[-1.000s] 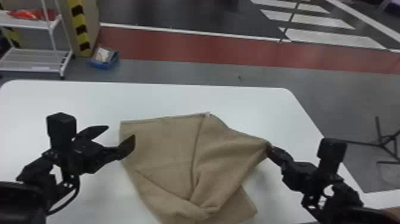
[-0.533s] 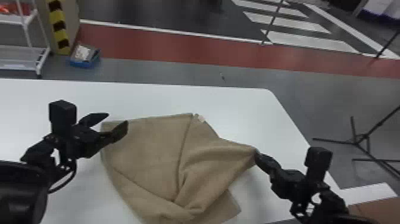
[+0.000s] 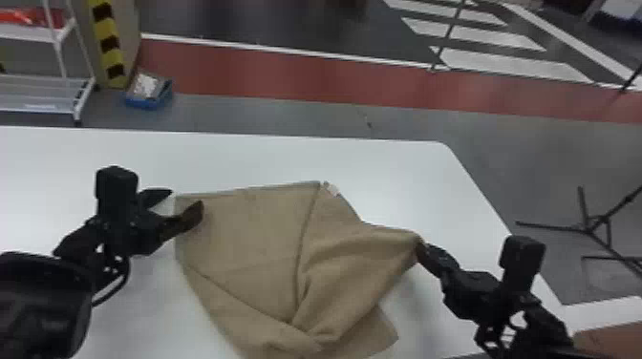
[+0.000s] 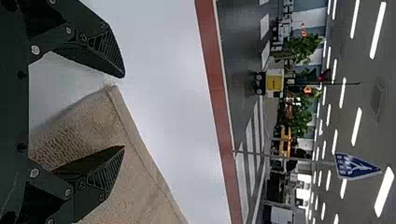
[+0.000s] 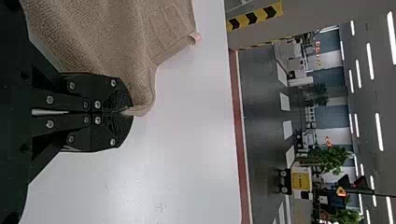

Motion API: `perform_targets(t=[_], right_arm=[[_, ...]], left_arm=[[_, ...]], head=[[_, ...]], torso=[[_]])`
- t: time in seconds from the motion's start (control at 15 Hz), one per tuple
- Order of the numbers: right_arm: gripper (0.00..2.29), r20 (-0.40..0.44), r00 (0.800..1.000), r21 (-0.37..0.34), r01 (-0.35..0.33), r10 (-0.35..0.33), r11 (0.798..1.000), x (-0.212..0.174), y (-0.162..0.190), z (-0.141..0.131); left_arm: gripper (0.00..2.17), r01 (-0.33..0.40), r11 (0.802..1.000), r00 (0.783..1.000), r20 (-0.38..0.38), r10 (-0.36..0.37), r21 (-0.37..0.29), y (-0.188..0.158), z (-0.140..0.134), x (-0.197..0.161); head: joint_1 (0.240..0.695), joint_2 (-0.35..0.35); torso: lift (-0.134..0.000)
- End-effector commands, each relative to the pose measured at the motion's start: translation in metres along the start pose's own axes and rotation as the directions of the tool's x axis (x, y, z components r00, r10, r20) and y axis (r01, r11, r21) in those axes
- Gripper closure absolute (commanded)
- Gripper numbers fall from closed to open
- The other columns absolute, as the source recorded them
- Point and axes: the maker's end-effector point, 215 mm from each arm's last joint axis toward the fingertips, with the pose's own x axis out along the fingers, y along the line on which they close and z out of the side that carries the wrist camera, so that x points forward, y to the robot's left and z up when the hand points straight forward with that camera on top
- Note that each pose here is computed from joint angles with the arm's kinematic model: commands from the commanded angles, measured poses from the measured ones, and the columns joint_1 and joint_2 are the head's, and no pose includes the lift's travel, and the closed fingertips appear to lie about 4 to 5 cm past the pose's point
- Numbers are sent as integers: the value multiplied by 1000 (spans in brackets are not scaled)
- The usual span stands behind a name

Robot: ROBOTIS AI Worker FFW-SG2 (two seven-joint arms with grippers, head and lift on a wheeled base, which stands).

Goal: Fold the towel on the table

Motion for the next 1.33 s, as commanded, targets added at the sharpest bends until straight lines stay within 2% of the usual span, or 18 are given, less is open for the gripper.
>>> perform_targets(t=[0.0, 0.13, 0.2, 0.27, 0.33, 0.53, 0.67, 0.73, 0.8, 0.87, 0.93, 1.0, 1.27], right_arm=[[1497, -2, 1000, -5, -7, 7, 1000, -1, 1, -3], [1497, 0, 1000, -13, -11, 11, 1000, -2, -1, -4], [1497, 0, 1000, -13, -9, 9, 1000, -3, -2, -4], [1497, 0, 1000, -13, -8, 8, 1000, -3, -3, -4], [1497, 1, 1000, -11, -10, 10, 1000, -4, -3, -4], [1497, 2, 1000, -16, -6, 6, 1000, -3, -5, -2], [1497, 9, 1000, -14, -7, 7, 1000, 1, -5, 2], [1497, 10, 1000, -15, -8, 8, 1000, 2, -5, 2], [1497, 10, 1000, -16, -10, 11, 1000, 2, -4, 3], [1497, 7, 1000, -12, -9, 9, 1000, 2, -4, 4], [1497, 8, 1000, -13, -5, 5, 1000, 1, -6, 10], [1497, -4, 1000, -2, -4, 4, 1000, 0, -10, 13], [1497, 22, 999, 0, 27, -27, 1000, -15, -30, 67]], left_arm=[[397, -24, 1000, 1000, -17, 24, -2, 7, -3, 4], [410, -31, 1000, 999, -24, 31, -5, 11, -3, 4], [549, -32, 999, 999, -29, 32, -9, 11, -4, 4], [583, -31, 999, 999, -41, 31, -11, 11, -8, 4], [606, -31, 999, 997, -69, 30, -15, 11, -17, 3], [610, -31, 999, 997, -69, 30, -19, 11, -16, 2], [971, -38, 998, 997, -67, 35, -42, 14, -19, -2], [1008, -45, 996, 993, -113, 37, -73, 14, -27, -7], [1463, -68, 991, 984, -173, 48, -114, 14, -37, -19], [1690, -87, 985, 983, -172, 61, -149, 16, -30, -32], [1690, -116, 975, 978, -194, 79, -187, 21, -29, -51], [1690, -157, 968, 968, -223, 111, -198, 26, -26, -66], [1690, -240, 934, 970, -102, 220, -264, 72, 45, -134]], head=[[695, -254], [695, -248], [695, -245], [695, -245], [695, -245], [695, -248], [695, -248], [695, -248], [695, -246], [695, -244], [695, -237], [695, -233], [695, -201]], torso=[[-123], [-123], [-123], [-123], [-123], [-123], [-123], [-123], [-123], [-123], [-123], [-123], [-123]])
